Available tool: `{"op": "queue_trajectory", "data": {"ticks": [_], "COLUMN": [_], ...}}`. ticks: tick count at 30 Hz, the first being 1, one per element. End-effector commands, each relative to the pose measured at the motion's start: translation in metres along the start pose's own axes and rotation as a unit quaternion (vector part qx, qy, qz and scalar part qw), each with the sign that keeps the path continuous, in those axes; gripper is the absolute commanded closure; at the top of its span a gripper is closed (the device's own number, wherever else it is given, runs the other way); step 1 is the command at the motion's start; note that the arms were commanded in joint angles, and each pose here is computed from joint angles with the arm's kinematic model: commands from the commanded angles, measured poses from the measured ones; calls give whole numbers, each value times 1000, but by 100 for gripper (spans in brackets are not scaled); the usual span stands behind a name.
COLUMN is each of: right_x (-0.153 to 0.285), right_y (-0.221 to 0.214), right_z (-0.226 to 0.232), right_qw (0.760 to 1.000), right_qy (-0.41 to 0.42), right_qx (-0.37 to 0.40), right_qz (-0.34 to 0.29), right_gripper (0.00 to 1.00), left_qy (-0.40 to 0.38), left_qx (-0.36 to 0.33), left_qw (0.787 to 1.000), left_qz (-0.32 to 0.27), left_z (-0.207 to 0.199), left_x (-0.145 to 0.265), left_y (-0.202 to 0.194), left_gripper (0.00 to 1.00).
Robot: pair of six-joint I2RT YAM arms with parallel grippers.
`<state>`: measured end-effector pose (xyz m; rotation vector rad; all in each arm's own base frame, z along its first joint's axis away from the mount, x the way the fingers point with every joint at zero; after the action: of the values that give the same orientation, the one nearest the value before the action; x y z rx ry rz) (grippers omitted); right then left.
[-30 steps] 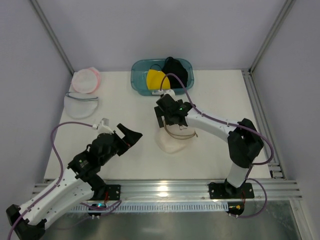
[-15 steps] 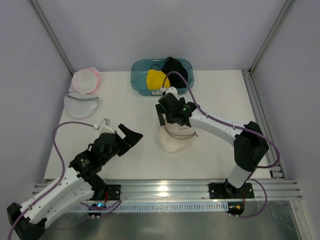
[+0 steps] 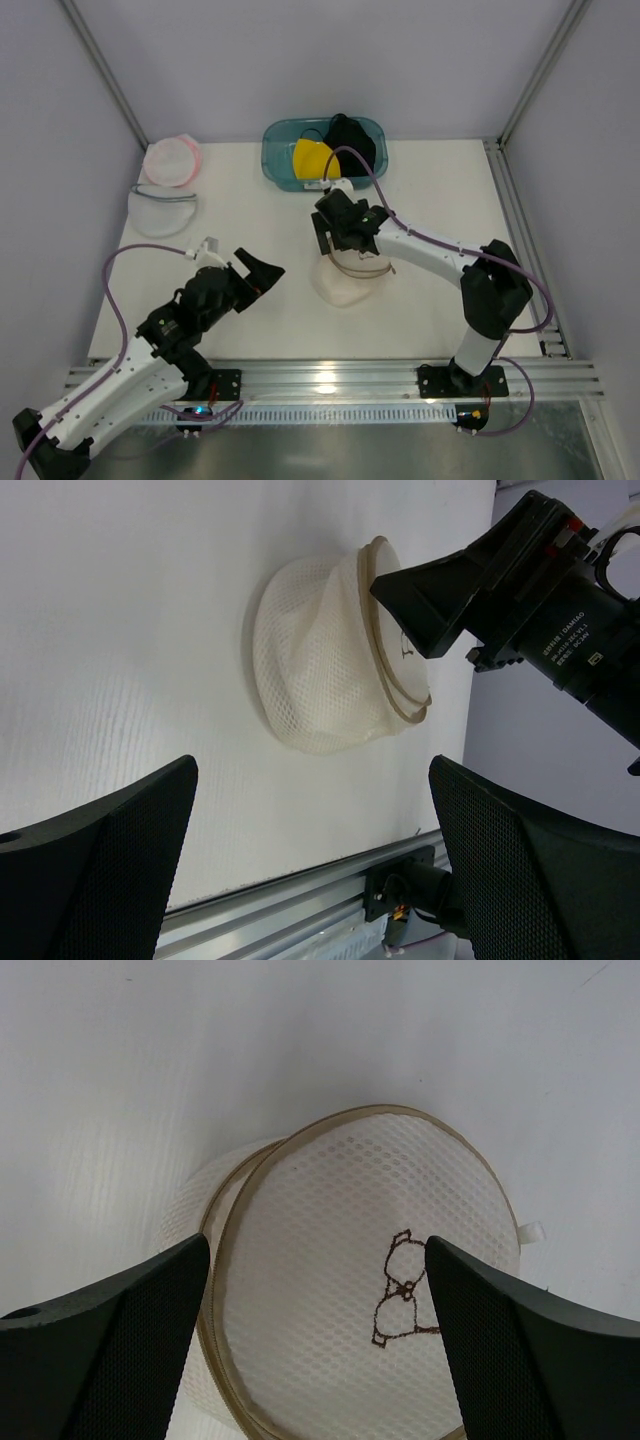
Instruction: Unzip the laundry bag and remove the bra
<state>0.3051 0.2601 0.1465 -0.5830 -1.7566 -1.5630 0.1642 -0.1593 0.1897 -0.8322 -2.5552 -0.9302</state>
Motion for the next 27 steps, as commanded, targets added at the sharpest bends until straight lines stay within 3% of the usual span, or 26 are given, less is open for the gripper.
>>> {"op": "queue_trajectory", "data": {"ticks": [1,17,20,21,24,25,27], "right_x": [-4,2,-2,-3,-5,-4,-2], "right_y": [-7,-25,-29,-29,-32,-33,-31], "right_z": [1,26,25,24,17,13,7], "right_qw": [1000,999,999,999,999,999,999], "right_qy": [-6,35,20,14,-15,-25,-42], "right_qx": [-2,21,27,26,21,22,20], "right_qz": [3,18,25,26,26,28,21], "right_gripper": [9,13,18,21,42,55,69], "left_qy": [8,8,8,8,9,9,8], "left_qx": [-5,-5,-4,-4,-4,-5,-4], "left_qw": [1000,1000,1000,1000,1000,1000,1000], "left_qz": [-15,-16,-17,-18,-20,-20,-22], "left_z": [4,4,4,4,5,6,5], "left_x": [0,0,1,1,2,2,3], "left_y": [4,5,5,5,6,5,6], "left_gripper": [1,1,0,1,0,0,1]}}
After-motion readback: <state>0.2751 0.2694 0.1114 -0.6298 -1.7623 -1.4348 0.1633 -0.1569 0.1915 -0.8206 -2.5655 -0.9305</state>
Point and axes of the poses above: each gripper's point midway between its finger pads, its own x axis back along the fingers, its own z axis along the line the jaws close on, y = z × x, the point moved 4 cm from there along x, back along the fingers, and after that the axes turned 4 degrees about -x, right-handed, at the moved point
